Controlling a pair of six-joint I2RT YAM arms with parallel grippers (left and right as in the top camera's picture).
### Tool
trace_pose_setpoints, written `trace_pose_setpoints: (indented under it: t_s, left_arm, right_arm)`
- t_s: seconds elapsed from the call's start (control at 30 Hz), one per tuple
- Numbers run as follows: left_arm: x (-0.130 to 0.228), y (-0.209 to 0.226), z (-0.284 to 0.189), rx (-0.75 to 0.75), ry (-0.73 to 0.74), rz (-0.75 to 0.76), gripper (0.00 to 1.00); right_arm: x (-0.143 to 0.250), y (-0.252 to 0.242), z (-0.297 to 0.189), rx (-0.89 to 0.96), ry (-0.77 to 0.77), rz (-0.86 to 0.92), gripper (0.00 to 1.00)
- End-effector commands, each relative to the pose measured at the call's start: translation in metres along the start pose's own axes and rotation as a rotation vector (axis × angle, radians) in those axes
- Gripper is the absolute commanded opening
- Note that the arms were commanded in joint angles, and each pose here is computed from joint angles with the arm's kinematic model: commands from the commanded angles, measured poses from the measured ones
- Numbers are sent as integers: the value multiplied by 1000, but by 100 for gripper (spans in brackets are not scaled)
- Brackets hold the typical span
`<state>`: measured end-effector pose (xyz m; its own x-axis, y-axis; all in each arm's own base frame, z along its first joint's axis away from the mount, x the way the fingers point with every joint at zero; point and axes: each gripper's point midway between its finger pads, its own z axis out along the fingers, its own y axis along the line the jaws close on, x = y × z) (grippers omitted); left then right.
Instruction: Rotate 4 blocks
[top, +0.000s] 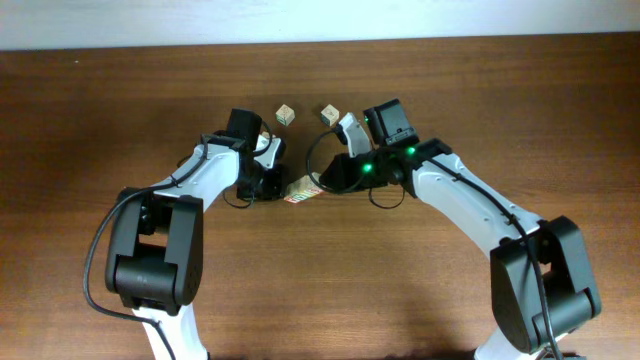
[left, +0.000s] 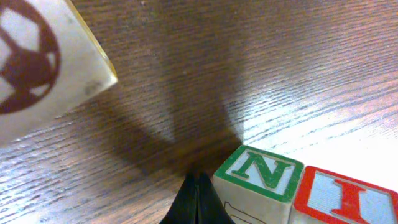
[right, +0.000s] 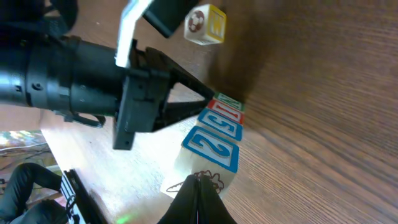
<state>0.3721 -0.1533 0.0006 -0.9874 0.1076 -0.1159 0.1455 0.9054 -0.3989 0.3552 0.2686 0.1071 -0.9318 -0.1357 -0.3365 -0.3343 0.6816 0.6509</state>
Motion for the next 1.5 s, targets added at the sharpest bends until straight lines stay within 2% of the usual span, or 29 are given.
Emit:
trace_pose_setpoints:
  t_s: [0.0,0.27,0.37,0.47,0.63,0.87,1.47]
  left_arm:
    - [12,-49,2,204,54,24,0]
    - [14,-51,2,216,63,21,0]
    - [8,-33,4,110,34,26,0]
    - [-11,-12,-3,22,-28,19,0]
    - [-63,0,-53,-130,-143,24,0]
    - [-113,-9,-115,-137,-290,47,0]
    - [-112,-4,-117,-141,-285,38,0]
  right_arm:
    - [17,10,22,13,49,4,4]
    - [13,5,23,52,30,23,4]
    - [11,0,22,73,20,26,4]
    - [9,-7,20,107,5,51,4]
    - [6,-14,19,148,-13,53,4]
    - [-7,3,13,104,-27,30,4]
    - [-18,53,-20,9,-81,-49,4]
